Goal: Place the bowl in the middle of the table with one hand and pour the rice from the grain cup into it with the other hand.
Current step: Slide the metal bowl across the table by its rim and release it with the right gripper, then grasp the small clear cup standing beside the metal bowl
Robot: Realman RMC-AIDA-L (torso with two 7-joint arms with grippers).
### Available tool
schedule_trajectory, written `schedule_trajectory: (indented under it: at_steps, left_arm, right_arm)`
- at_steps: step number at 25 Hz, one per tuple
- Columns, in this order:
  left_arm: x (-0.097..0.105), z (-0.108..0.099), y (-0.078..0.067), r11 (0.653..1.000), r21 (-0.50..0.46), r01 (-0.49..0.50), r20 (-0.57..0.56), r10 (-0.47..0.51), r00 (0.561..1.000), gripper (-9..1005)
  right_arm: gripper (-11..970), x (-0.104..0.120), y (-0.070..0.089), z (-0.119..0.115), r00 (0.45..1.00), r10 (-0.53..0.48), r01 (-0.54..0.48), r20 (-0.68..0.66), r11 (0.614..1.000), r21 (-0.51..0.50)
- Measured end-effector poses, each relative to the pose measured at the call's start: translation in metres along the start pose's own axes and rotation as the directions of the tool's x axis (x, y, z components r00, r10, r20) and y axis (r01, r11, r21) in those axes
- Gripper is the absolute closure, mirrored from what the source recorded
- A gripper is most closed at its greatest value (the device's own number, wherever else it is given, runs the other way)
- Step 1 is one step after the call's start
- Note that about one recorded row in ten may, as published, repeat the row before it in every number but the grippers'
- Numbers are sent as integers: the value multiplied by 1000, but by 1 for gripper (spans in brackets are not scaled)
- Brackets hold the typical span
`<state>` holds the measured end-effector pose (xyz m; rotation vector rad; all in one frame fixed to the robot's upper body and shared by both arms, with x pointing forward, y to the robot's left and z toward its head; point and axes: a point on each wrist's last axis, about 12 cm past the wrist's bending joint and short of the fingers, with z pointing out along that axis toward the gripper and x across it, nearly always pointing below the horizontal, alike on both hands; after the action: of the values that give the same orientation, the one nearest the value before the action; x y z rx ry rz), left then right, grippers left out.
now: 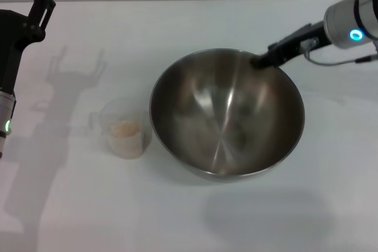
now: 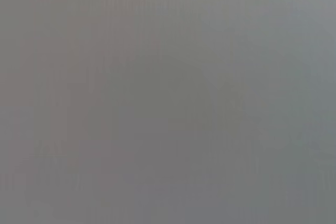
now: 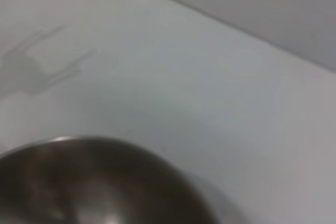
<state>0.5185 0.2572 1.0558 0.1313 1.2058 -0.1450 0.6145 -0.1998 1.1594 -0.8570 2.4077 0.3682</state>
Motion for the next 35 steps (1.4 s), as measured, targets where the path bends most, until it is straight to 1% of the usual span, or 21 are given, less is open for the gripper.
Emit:
schedule_trajectory:
  at_steps: [1,2,5,9,10,11,12,15,16,17,20,21,22,24,27,30,31,32,33,35]
  left_arm:
    - [0,-1,0,1000,-1,-1,2,1,1000,166]
    - [0,-1,0,1000,-1,-1,2,1,1000,166]
    - [0,-2,1,1000,-4,-1,3,1,1000,166]
    - [-1,-3,1,1000,-6,1,5,-1,1000,166]
    - [-1,-4,1,1000,-6,2,7,-1,1000,166]
    - [-1,-4,2,1000,-7,2,13,-2,1000,166]
    - [-1,-4,2,1000,-7,2,13,-2,1000,166]
    - [-2,-5,2,1000,-7,2,17,-2,1000,166]
    - [-2,-5,2,1000,-8,3,18,-3,1000,166]
    - [-2,-5,2,1000,-8,3,18,-3,1000,166]
    - [-2,-5,1,1000,-8,5,19,-5,1000,166]
    - [-2,-5,1,1000,-8,7,19,-7,1000,166]
    - [-2,-5,1,1000,-8,7,19,-7,1000,166]
    - [-2,-5,1,1000,-7,8,20,-8,1000,166]
    - [-2,-4,0,1000,-5,10,22,-10,1000,166]
    - [-2,-4,-1,1000,-5,12,23,-12,1000,166]
    - [-2,-4,0,1000,-6,12,21,-11,1000,166]
    - [-2,-4,0,1000,-6,12,21,-11,1000,166]
    - [-2,-5,0,1000,-7,11,20,-11,1000,167]
    - [-2,-5,0,1000,-8,11,19,-11,1000,167]
  right_arm:
    - [451,-8,1,-4,999,-33,32,28,999,30]
    - [451,-8,1,-4,999,-33,32,28,999,30]
    - [451,-21,6,-9,993,-87,82,80,994,67]
    - [451,-44,21,-12,966,-192,172,174,977,123]
    - [451,-48,25,-12,955,-219,194,200,971,140]
    - [451,-54,34,-12,926,-276,235,257,955,180]
    - [451,-54,34,-12,926,-276,235,257,955,180]
    - [451,-55,43,-11,871,-346,267,349,929,254]
    - [451,-52,48,-10,828,-378,263,415,914,308]
    - [451,-52,48,-10,828,-378,263,415,914,308]
    - [451,-43,49,-8,761,-396,207,514,899,386]
    - [451,-32,47,-6,709,-403,141,579,885,443]
    - [451,-32,47,-6,709,-403,141,579,885,443]
    - [451,-20,45,-4,659,-413,79,629,869,489]
    - [451,4,41,2,590,-421,-28,689,842,539]
    - [451,32,37,13,531,-400,-136,747,830,541]
    - [451,46,34,16,482,-379,-198,790,831,519]
    - [451,46,34,16,482,-379,-198,790,831,519]
    - [451,54,32,16,450,-369,-230,813,832,505]
    - [451,73,26,18,404,-352,-277,844,833,480]
